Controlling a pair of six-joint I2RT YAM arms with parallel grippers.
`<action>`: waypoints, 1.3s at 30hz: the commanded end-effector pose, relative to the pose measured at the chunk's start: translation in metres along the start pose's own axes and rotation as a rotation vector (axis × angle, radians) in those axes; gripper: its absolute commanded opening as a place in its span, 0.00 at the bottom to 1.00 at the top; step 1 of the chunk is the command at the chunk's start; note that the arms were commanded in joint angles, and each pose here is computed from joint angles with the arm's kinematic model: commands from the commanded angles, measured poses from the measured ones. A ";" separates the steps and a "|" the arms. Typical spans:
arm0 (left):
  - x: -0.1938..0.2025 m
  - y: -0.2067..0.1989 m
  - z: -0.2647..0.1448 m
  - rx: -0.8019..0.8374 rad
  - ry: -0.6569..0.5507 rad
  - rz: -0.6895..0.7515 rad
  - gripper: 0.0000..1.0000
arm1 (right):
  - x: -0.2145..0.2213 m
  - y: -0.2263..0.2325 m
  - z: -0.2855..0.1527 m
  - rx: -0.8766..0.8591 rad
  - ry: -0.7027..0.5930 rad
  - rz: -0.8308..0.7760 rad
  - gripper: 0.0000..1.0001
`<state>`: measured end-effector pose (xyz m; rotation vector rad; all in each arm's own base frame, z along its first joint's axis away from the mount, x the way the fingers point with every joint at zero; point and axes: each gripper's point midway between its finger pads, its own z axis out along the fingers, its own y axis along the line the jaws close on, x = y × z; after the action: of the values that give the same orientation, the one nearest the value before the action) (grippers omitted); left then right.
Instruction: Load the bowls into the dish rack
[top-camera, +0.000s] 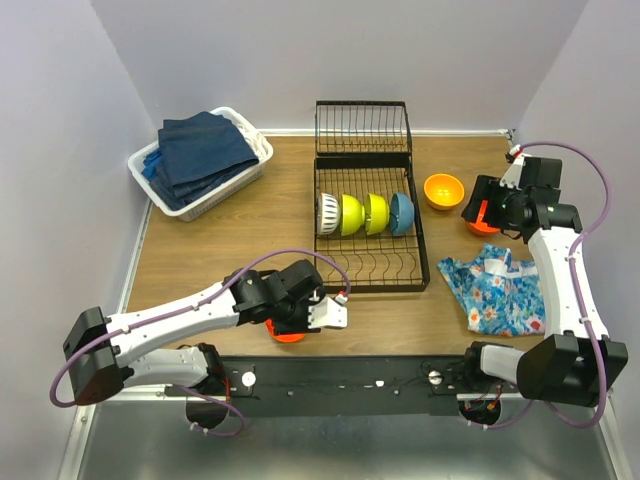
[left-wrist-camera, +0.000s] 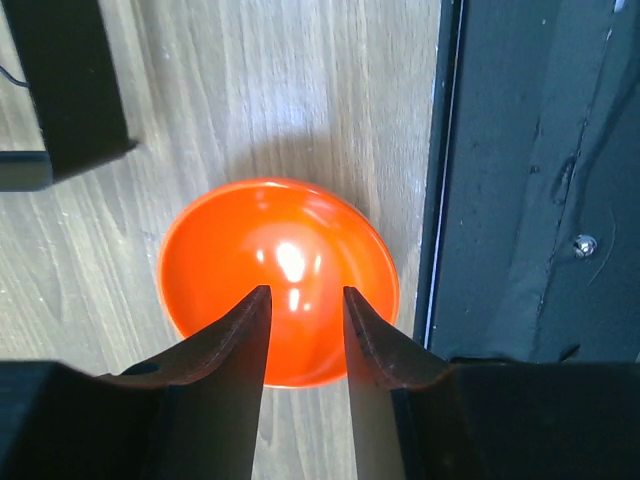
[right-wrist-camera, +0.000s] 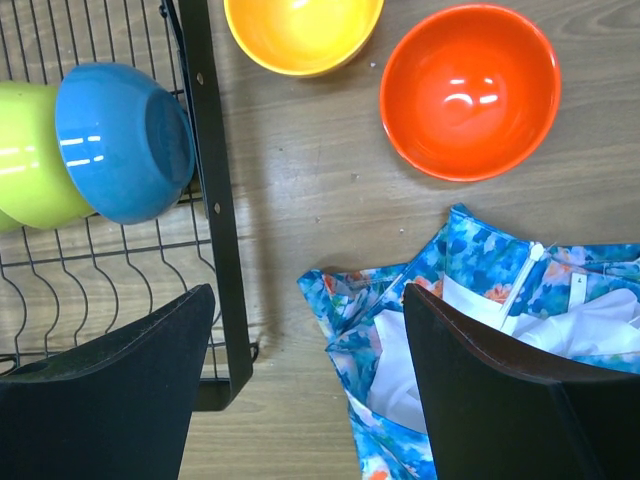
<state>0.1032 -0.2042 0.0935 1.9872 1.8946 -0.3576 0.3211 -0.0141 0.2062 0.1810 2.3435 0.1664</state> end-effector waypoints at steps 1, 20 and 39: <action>0.005 -0.008 -0.003 0.039 0.030 0.008 0.42 | 0.000 0.001 -0.001 -0.019 -0.013 -0.003 0.84; 0.028 -0.041 0.021 0.150 0.095 0.102 0.41 | 0.006 0.000 -0.002 -0.017 -0.004 -0.009 0.84; 0.052 -0.070 -0.024 0.279 0.103 0.235 0.00 | 0.013 0.005 0.002 -0.046 0.019 0.007 0.84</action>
<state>0.0662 -0.1669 0.0669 2.2522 1.8398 -0.3320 0.3174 -0.0088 0.1994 0.1660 2.3582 0.1999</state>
